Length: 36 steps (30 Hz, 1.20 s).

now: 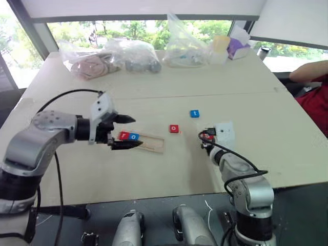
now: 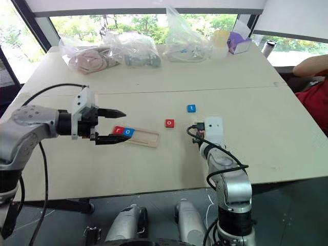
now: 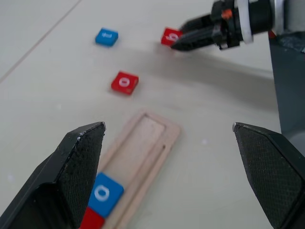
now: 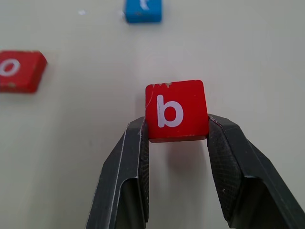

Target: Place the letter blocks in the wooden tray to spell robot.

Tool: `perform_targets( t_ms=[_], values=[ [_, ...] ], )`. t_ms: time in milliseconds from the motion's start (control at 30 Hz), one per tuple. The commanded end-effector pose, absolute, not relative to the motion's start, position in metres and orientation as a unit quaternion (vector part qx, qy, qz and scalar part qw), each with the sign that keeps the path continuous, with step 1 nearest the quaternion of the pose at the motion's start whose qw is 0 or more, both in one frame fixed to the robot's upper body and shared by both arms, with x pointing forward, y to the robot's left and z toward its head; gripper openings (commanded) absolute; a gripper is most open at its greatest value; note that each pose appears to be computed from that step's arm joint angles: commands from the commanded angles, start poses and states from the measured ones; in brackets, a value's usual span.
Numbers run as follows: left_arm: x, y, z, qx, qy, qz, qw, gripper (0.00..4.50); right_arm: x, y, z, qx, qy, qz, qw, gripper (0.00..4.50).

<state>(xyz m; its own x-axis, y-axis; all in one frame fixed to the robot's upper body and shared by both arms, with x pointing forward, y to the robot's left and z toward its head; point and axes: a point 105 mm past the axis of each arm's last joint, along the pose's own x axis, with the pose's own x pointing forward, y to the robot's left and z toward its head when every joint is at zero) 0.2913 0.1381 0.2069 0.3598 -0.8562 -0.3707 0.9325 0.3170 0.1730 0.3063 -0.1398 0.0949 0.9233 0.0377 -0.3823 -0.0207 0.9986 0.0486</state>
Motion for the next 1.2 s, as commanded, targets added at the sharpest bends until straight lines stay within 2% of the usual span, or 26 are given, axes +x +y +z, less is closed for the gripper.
perform_targets(
  t_ms=[33,267,467,500,633,733,800,933,1067,1200],
  values=[
    [0.290,0.140,0.218,0.202,0.097,-0.564,0.795,4.50,0.306,-0.135,0.103,0.041,0.183,0.015,0.982,1.13],
    [0.295,0.149,0.215,0.209,0.113,-0.560,0.794,4.50,0.307,-0.126,0.081,0.054,0.231,0.009,0.971,1.13],
    [0.287,0.152,0.204,0.205,0.140,-0.572,0.782,4.50,0.306,-0.125,0.078,0.055,0.243,0.010,0.969,4.19],
    [0.285,0.153,0.201,0.212,0.147,-0.575,0.777,4.50,0.306,-0.131,0.082,0.046,0.242,0.003,0.969,4.43],
    [0.278,0.152,0.198,0.212,0.156,-0.586,0.767,4.50,0.307,-0.154,0.118,-0.025,0.186,0.018,0.982,4.43],
    [0.271,0.151,0.202,0.202,0.156,-0.599,0.759,4.50,0.304,-0.145,0.148,-0.076,0.128,0.165,0.975,4.43],
    [0.267,0.151,0.205,0.196,0.157,-0.608,0.753,4.50,0.298,-0.143,0.155,-0.095,0.112,0.248,0.958,4.43],
    [0.258,0.153,0.197,0.210,0.176,-0.616,0.738,4.50,0.296,-0.172,0.134,-0.202,0.134,0.324,0.914,4.43],
    [0.248,0.143,0.195,0.198,0.173,-0.631,0.730,4.50,0.300,-0.187,0.117,-0.197,0.135,0.403,0.884,4.43],
    [0.249,0.142,0.198,0.206,0.168,-0.621,0.737,4.50,0.319,-0.199,0.103,-0.213,0.138,0.420,0.871,4.43]
  ],
)
